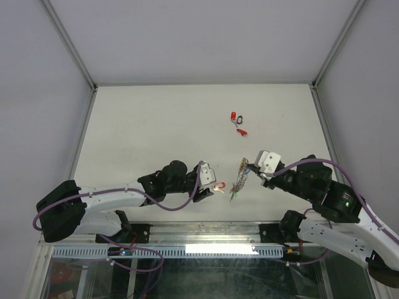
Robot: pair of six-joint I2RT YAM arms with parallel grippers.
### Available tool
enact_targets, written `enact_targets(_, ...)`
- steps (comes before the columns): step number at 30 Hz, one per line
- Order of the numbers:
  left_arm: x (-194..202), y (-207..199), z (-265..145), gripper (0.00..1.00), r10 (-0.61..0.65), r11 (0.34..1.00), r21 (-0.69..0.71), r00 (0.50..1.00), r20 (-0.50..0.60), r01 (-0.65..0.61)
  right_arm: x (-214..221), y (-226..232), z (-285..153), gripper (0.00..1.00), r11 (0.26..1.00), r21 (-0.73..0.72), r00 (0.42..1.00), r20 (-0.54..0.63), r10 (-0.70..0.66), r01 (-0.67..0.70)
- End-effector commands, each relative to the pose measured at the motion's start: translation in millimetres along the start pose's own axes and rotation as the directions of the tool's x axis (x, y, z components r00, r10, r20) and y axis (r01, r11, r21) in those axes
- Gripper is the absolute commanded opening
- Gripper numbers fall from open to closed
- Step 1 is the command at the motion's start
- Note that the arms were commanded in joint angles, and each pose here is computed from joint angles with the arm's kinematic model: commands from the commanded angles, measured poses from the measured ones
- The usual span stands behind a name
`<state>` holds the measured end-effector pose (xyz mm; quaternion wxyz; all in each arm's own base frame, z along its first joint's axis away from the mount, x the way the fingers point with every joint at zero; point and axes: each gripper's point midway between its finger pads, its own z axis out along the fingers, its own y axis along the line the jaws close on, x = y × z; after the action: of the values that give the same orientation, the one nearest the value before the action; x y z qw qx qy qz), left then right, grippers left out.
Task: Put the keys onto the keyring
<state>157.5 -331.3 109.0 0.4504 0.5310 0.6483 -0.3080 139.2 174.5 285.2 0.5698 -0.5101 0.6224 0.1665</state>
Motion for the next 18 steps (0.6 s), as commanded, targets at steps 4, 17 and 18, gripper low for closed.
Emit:
enact_targets(4,8.4,-1.5,5.5,0.58,0.291,0.957,0.013,0.957,0.022,-0.291,-31.7,-10.6,-5.7,0.0,0.999,0.04,0.992,0.129,0.014,-0.019)
enact_targets(17,31.4,14.8,32.0,0.48,0.409,0.911,-0.073,0.912,0.024,-0.407,-36.8,-11.4,-12.1,0.0,0.999,0.041,0.988,0.151,0.014,-0.02)
enact_targets(18,33.1,15.7,33.8,0.47,0.413,0.909,-0.074,0.911,0.018,-0.411,-37.1,-11.4,-12.9,0.0,0.999,0.041,0.988,0.152,0.016,-0.023)
